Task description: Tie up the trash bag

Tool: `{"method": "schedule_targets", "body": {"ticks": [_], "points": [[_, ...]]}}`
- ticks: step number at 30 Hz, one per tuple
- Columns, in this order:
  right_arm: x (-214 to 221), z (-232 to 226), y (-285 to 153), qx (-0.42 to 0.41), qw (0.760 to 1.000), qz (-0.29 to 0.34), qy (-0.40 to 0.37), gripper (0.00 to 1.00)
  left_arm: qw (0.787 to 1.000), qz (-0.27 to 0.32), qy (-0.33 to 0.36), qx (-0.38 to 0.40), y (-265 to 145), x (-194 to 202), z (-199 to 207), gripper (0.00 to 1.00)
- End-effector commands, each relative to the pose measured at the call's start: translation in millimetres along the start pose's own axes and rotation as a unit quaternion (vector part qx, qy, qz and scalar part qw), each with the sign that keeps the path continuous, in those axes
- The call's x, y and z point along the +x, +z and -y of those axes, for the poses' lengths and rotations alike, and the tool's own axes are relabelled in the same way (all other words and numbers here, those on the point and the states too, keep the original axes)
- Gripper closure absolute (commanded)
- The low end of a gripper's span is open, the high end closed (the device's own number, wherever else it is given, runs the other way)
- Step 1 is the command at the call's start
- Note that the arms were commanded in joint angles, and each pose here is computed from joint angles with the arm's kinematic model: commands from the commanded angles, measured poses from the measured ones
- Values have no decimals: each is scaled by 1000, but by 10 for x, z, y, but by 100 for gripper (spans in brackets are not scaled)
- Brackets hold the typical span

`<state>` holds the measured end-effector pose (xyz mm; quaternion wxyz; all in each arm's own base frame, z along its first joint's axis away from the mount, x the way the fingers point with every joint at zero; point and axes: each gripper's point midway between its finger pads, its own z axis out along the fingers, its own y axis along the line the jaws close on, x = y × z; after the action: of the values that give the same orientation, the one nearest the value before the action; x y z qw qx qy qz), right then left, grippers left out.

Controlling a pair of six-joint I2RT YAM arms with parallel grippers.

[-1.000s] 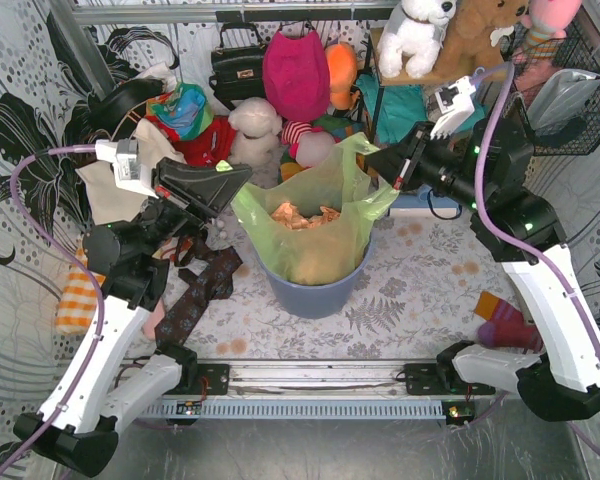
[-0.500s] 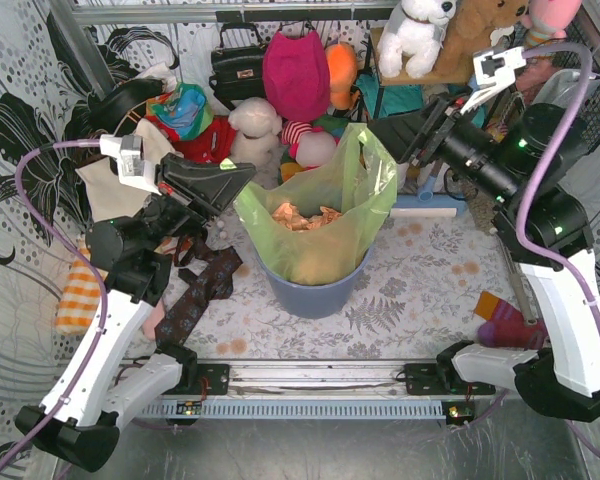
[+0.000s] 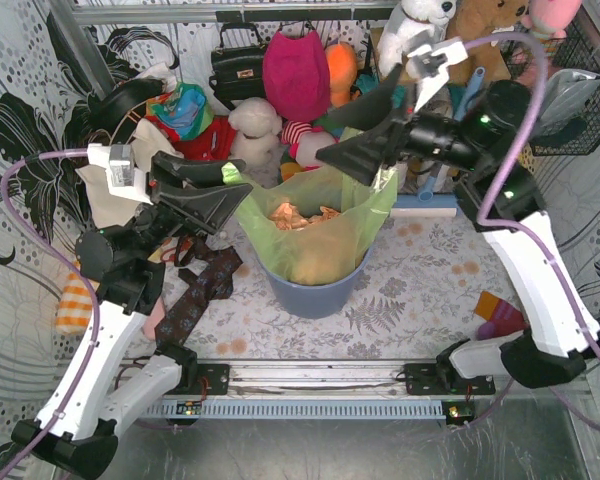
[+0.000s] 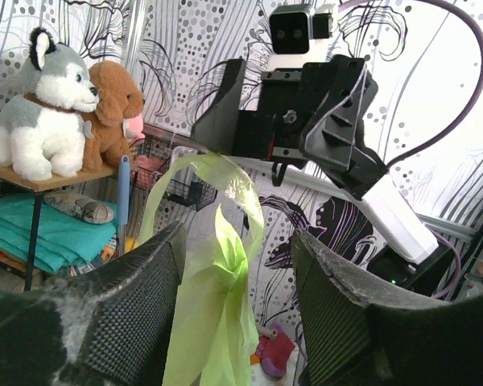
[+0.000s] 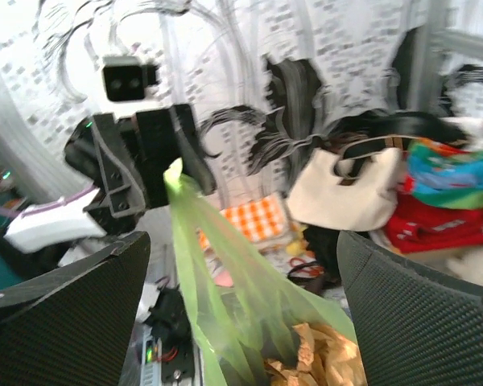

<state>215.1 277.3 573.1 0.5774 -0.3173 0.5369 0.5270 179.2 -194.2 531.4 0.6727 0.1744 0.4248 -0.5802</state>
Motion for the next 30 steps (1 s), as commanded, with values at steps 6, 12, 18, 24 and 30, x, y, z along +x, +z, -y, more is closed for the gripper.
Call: {"method": "schedule_targets", "body": {"ticks": [6, 12, 18, 24, 30], "points": [[362, -647, 458, -216, 973, -54, -62, 3, 1000, -2, 23, 17, -37, -69, 154, 31], [594, -627, 761, -225, 968, -89, -60, 3, 999, -7, 29, 41, -46, -72, 258, 42], [828, -686, 944, -242, 960, -121, -65, 3, 997, -14, 30, 63, -47, -65, 347, 46], [954, -693, 973, -253, 956, -132, -68, 3, 995, -18, 41, 84, -70, -97, 472, 43], [1053, -755, 976, -269, 950, -138, -72, 3, 995, -17, 52, 81, -82, -142, 515, 38]]}}
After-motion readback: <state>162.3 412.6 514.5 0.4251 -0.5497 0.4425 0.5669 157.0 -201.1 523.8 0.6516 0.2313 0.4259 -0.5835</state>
